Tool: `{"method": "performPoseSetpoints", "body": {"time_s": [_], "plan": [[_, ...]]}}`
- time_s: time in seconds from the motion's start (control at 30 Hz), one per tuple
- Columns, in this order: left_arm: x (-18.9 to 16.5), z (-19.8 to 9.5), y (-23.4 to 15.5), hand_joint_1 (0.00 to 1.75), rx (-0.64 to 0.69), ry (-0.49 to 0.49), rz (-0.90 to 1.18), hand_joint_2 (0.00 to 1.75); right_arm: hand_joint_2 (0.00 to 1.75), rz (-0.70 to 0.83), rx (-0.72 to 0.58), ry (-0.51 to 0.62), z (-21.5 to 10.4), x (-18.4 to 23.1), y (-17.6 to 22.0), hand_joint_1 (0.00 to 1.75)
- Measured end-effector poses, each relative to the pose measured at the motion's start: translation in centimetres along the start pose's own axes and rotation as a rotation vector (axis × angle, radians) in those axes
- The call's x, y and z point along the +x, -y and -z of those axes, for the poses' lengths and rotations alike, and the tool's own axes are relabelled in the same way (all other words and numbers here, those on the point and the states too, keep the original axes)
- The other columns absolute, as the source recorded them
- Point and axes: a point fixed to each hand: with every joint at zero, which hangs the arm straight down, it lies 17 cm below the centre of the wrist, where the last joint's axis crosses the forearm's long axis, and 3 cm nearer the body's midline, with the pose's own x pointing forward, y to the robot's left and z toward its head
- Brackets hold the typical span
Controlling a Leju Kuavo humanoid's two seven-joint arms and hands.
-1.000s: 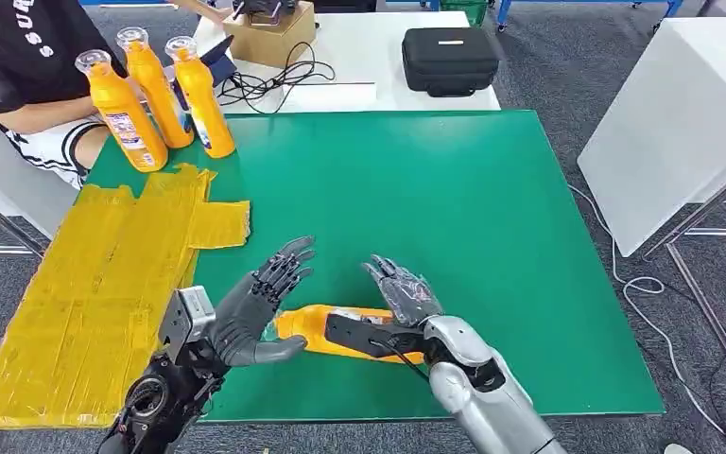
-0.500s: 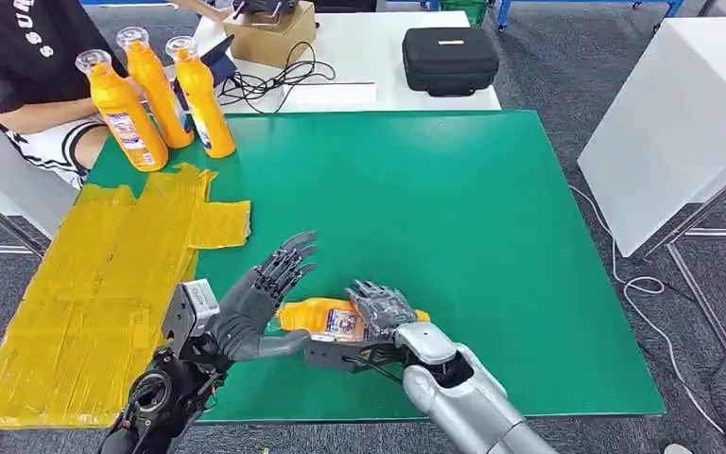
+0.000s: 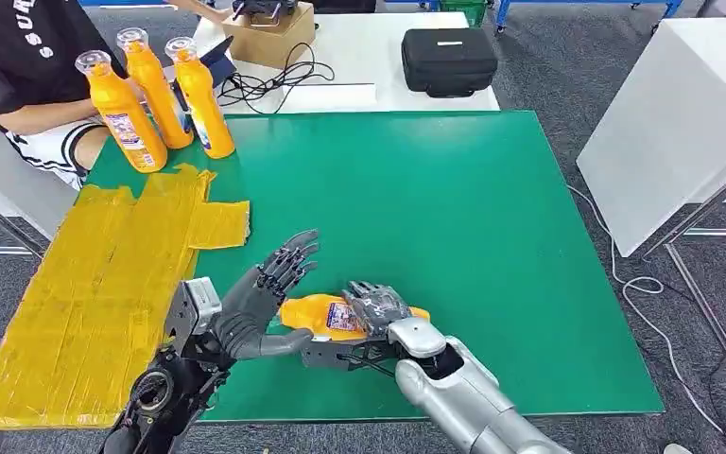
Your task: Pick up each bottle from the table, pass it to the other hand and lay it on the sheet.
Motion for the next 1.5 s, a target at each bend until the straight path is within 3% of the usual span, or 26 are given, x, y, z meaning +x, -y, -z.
{"method": "performPoseSetpoints", "body": {"time_s": [0.27, 0.7, 1.5], "plan": [[-0.1, 0.2, 0.1, 0.0, 0.003, -0.01, -0.005, 1.75, 1.75, -0.105, 0.026, -0.046, 0.5, -0.7, -0.4, 0.0], [-0.2, 0.2, 0.0, 0.0, 0.011, -0.015, -0.005, 1.75, 1.75, -0.136, 0.018, -0.057, 0.4, -0.8, -0.3, 0.0], [-1.6, -1.2, -0.8, 0.0, 0.064, -0.054, -0.024, 1.75, 1.75, -0.156, -0.089, -0.068, -3.6, -1.8, 0.1, 0.0]]}}
